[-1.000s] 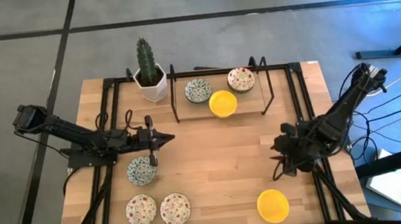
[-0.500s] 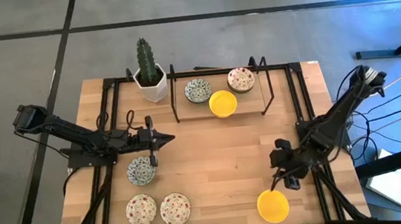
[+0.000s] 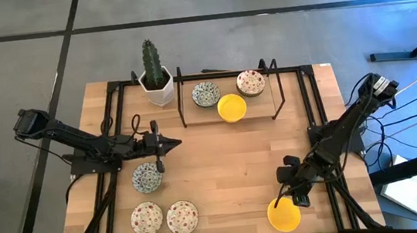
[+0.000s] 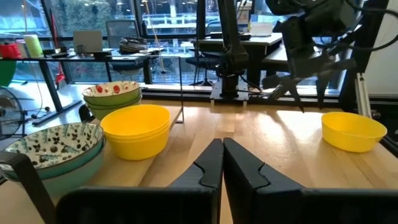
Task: Pick & Place Mini bowls
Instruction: Stack the yellow bowl on top of the yellow bowl on the shelf
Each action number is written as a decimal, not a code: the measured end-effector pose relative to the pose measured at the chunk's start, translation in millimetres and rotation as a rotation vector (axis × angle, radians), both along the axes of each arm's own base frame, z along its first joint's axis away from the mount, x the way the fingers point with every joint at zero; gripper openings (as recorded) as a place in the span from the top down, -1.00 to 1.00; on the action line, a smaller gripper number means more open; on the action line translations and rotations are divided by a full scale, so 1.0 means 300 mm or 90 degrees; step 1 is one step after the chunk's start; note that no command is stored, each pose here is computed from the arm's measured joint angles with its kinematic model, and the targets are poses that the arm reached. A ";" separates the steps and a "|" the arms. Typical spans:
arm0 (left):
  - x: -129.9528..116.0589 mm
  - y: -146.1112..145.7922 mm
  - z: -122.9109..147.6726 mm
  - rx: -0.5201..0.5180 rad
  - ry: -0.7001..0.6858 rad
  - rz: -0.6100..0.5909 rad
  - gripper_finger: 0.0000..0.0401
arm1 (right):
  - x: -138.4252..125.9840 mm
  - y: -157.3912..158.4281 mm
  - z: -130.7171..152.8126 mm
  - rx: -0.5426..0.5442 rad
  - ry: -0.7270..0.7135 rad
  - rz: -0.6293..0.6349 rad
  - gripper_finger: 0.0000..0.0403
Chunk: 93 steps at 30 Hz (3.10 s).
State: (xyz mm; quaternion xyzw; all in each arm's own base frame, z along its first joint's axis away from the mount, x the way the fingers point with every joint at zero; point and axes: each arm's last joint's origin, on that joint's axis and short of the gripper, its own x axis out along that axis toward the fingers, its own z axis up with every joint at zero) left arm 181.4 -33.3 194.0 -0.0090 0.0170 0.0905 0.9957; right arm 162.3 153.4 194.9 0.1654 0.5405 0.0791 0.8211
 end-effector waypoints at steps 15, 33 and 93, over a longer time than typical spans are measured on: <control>0.000 0.000 -0.004 0.001 0.007 0.001 0.98 | 0.023 0.032 -0.026 0.023 0.002 0.013 0.14; -0.001 0.002 -0.009 0.004 0.017 0.012 0.98 | 0.051 0.070 -0.151 -0.025 0.082 0.024 0.25; -0.001 -0.010 -0.024 0.019 0.049 -0.069 0.98 | 0.482 -0.660 0.640 -0.293 -0.275 -0.060 0.97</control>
